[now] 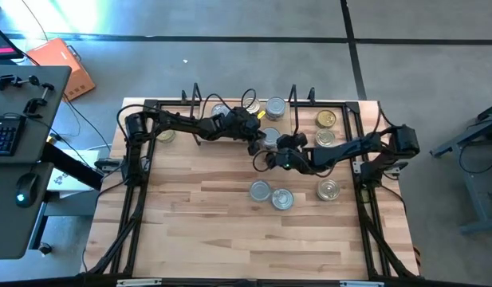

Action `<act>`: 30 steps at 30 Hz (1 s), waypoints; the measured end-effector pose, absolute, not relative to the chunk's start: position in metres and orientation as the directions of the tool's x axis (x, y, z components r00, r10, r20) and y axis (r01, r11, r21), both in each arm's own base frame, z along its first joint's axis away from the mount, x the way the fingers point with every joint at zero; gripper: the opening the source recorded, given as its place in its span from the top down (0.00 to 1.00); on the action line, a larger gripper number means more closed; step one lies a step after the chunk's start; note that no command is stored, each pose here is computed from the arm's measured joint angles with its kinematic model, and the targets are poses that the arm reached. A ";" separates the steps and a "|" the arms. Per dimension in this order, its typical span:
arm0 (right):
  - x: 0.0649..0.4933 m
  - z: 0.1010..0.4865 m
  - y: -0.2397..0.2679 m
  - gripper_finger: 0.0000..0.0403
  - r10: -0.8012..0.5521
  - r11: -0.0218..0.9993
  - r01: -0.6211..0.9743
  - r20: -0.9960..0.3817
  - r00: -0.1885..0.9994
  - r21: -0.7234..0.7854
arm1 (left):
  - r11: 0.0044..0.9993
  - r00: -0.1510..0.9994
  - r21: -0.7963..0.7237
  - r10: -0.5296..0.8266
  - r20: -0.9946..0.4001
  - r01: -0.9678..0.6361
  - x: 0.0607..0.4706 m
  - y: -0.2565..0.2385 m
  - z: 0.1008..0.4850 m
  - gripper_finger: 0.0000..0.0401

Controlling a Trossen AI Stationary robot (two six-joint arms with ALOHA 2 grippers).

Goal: Stack canned seafood by type on shelf
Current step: Put the green-white tuna can on the shelf, then adjust the tuna cans and the shelf

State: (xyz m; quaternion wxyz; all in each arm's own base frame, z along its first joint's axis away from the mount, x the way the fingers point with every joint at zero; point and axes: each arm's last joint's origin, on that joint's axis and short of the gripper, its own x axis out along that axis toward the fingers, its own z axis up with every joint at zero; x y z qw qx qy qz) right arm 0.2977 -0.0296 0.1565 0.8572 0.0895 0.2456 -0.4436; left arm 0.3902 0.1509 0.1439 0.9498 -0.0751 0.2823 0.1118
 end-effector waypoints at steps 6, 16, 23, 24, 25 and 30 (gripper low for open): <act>0.290 0.175 -0.022 0.02 -0.736 0.588 0.806 -0.459 0.497 -0.071 | 0.961 0.832 -0.082 0.182 -0.524 -0.262 0.392 0.151 0.145 1.00; 0.288 0.181 -0.020 0.02 -0.735 0.595 0.801 -0.452 0.506 -0.071 | 0.963 0.864 -0.084 0.188 -0.467 -0.255 0.397 0.152 0.152 1.00; 0.289 0.180 -0.017 0.02 -0.698 0.653 0.748 -0.474 0.537 -0.116 | 0.980 0.865 -0.023 0.164 -0.474 -0.198 0.399 0.137 0.191 1.00; 0.289 0.181 -0.016 0.02 -0.692 0.662 0.740 -0.474 0.544 -0.119 | 0.980 0.861 -0.012 0.168 -0.480 -0.198 0.395 0.134 0.200 1.00; 0.289 0.182 -0.014 0.02 -0.686 0.671 0.732 -0.475 0.551 -0.120 | 0.979 0.856 0.003 0.179 -0.485 -0.203 0.392 0.130 0.209 1.00; 0.287 0.192 -0.004 0.07 -0.630 0.730 0.678 -0.475 0.614 -0.091 | 0.953 0.770 0.125 0.297 -0.565 -0.276 0.362 0.111 0.251 1.00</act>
